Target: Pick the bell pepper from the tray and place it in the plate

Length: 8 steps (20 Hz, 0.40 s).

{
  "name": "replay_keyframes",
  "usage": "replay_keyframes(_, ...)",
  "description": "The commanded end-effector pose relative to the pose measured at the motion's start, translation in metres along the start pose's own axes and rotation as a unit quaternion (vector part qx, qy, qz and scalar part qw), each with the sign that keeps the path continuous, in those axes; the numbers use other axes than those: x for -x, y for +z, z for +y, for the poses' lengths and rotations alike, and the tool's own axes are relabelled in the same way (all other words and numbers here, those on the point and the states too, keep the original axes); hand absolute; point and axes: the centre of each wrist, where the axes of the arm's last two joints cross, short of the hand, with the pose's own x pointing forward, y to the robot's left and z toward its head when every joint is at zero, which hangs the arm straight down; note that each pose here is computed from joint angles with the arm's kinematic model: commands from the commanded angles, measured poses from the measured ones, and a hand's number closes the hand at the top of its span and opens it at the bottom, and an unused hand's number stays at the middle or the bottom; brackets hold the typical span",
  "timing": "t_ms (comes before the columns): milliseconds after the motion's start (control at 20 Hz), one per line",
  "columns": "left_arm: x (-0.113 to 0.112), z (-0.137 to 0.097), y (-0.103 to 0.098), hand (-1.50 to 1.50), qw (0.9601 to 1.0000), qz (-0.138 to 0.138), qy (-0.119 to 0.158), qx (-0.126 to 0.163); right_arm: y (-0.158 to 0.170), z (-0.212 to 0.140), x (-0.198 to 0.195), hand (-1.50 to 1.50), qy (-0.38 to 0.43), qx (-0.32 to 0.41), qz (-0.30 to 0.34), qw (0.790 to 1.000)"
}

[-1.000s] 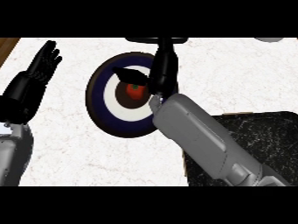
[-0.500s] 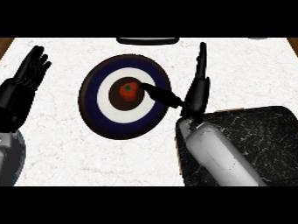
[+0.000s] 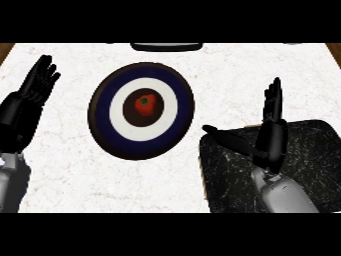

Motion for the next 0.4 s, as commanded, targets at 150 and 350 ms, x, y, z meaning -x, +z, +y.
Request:
replay_keyframes(150, -0.009, 0.008, -0.005, 0.00, 1.0000, -0.002, 0.004, -0.002, 0.013, -0.059, 0.020, -1.50, 0.012, -0.012, -0.006, 1.000)
replay_keyframes(350, 0.005, -0.003, -0.005, 0.00, 1.0000, -0.001, -0.001, 0.006, 0.020, -0.067, 0.033, -1.50, 0.042, 0.006, -0.019, 0.999)
